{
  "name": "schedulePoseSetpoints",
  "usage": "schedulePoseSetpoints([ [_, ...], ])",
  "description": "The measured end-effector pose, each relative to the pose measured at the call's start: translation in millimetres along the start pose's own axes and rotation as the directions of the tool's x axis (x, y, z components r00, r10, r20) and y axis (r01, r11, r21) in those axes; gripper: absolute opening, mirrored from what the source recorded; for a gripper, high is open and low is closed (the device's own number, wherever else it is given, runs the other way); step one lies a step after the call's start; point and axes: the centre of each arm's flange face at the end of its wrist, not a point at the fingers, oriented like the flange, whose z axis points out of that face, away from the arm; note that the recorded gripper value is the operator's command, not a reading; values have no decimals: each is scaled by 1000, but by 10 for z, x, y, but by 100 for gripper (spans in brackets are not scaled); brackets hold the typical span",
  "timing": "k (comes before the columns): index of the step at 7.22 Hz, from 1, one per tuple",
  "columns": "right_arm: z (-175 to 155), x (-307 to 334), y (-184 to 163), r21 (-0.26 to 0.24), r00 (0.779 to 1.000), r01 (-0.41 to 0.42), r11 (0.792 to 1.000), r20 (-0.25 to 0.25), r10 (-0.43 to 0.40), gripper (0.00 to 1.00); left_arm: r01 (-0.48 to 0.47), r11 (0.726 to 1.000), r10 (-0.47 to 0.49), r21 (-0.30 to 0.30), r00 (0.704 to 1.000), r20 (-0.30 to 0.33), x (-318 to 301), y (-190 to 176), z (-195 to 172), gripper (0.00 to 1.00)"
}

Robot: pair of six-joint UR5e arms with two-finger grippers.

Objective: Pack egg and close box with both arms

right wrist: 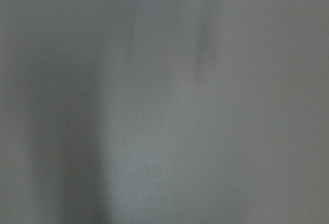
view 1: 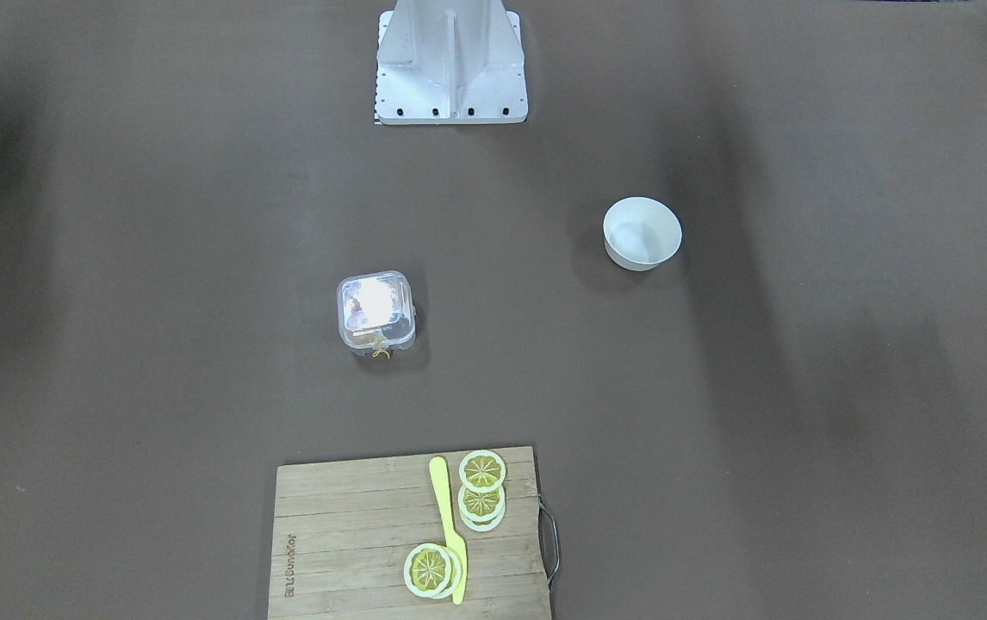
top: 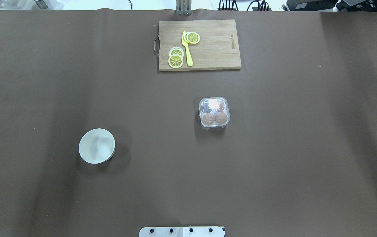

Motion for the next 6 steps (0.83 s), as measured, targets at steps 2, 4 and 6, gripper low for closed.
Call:
schedulePoseSetpoints([
  [2, -34, -49, -15, 7, 1000, 11, 1000, 3, -11, 100, 4, 1000, -4, -3, 1000, 0, -18, 7, 15, 100],
  [4, -18, -75, -24, 3, 1000, 16, 1000, 6, -16, 100, 6, 1000, -6, -5, 1000, 1, -28, 6, 24, 100],
  [6, -21, -83, -27, 5, 1000, 18, 1000, 6, -18, 100, 3, 1000, -3, -3, 1000, 5, -22, -23, 15, 100],
])
